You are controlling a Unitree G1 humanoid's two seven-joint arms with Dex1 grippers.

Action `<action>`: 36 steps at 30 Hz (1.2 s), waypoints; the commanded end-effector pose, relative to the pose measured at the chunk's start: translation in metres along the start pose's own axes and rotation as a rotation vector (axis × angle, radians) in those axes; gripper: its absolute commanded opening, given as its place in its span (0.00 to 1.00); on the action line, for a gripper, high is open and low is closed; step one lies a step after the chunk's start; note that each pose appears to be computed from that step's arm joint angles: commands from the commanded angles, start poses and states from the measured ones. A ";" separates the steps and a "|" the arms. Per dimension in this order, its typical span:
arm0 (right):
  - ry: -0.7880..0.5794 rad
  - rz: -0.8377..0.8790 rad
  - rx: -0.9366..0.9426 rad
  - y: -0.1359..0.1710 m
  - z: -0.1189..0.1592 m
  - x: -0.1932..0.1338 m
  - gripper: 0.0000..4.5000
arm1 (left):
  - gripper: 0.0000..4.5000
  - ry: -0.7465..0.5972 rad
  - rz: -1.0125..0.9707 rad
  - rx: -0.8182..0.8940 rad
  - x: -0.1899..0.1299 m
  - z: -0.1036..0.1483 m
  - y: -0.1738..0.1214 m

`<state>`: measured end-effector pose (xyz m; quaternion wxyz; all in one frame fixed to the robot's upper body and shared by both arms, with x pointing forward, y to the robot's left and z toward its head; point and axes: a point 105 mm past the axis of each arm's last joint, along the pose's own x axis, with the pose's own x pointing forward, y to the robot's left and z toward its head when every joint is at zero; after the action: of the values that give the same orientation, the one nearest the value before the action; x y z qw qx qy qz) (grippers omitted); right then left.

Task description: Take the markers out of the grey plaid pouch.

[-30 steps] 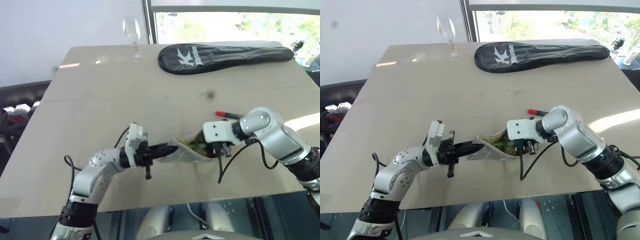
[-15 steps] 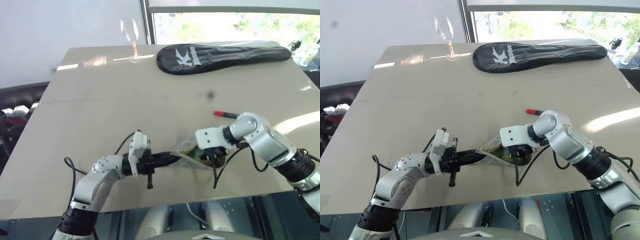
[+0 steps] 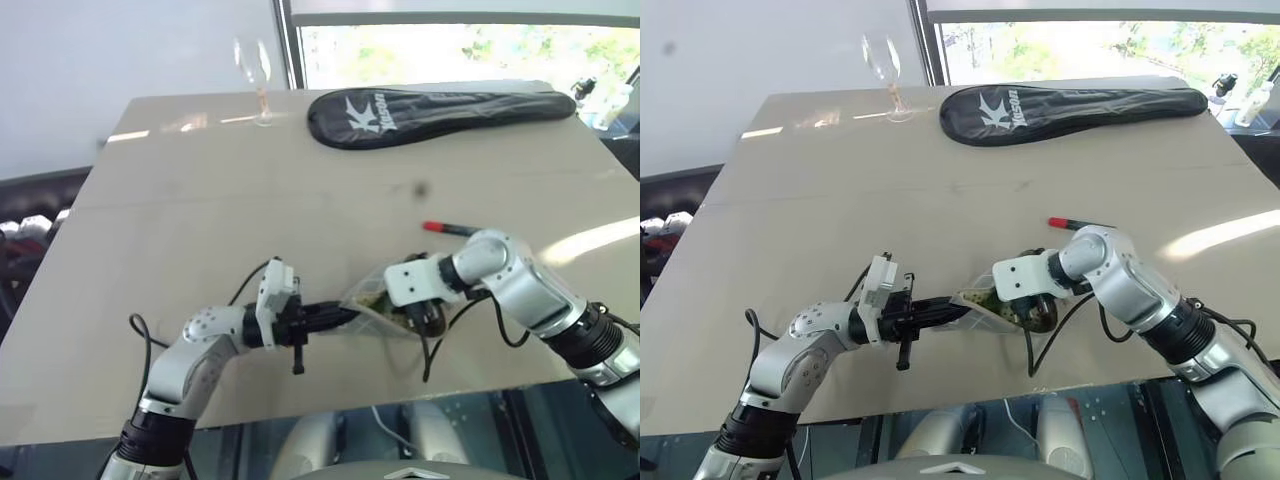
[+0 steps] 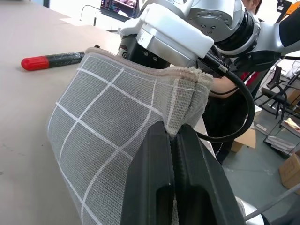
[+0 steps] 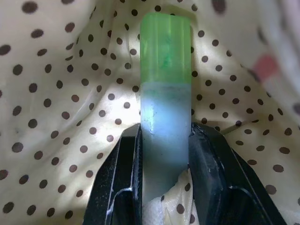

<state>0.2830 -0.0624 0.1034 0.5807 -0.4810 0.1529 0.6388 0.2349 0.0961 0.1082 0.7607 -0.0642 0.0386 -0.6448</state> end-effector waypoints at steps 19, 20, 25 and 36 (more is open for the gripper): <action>-0.030 0.044 -0.053 0.013 0.007 0.011 0.20 | 0.00 0.001 0.014 0.033 -0.002 0.002 -0.002; -0.033 0.042 -0.057 0.013 0.008 0.011 0.19 | 0.00 0.001 0.015 0.034 -0.002 0.002 -0.002; -0.040 -0.023 -0.038 0.003 0.009 0.009 0.19 | 0.00 0.011 0.019 0.039 -0.002 0.002 -0.001; -0.124 -0.177 0.154 -0.008 0.000 -0.032 0.19 | 0.00 0.059 0.063 0.095 -0.016 0.007 0.001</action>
<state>0.2841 -0.0747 0.1158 0.6592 -0.4094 0.1422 0.6145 0.2344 0.1078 0.1071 0.7762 -0.0231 0.0483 -0.6282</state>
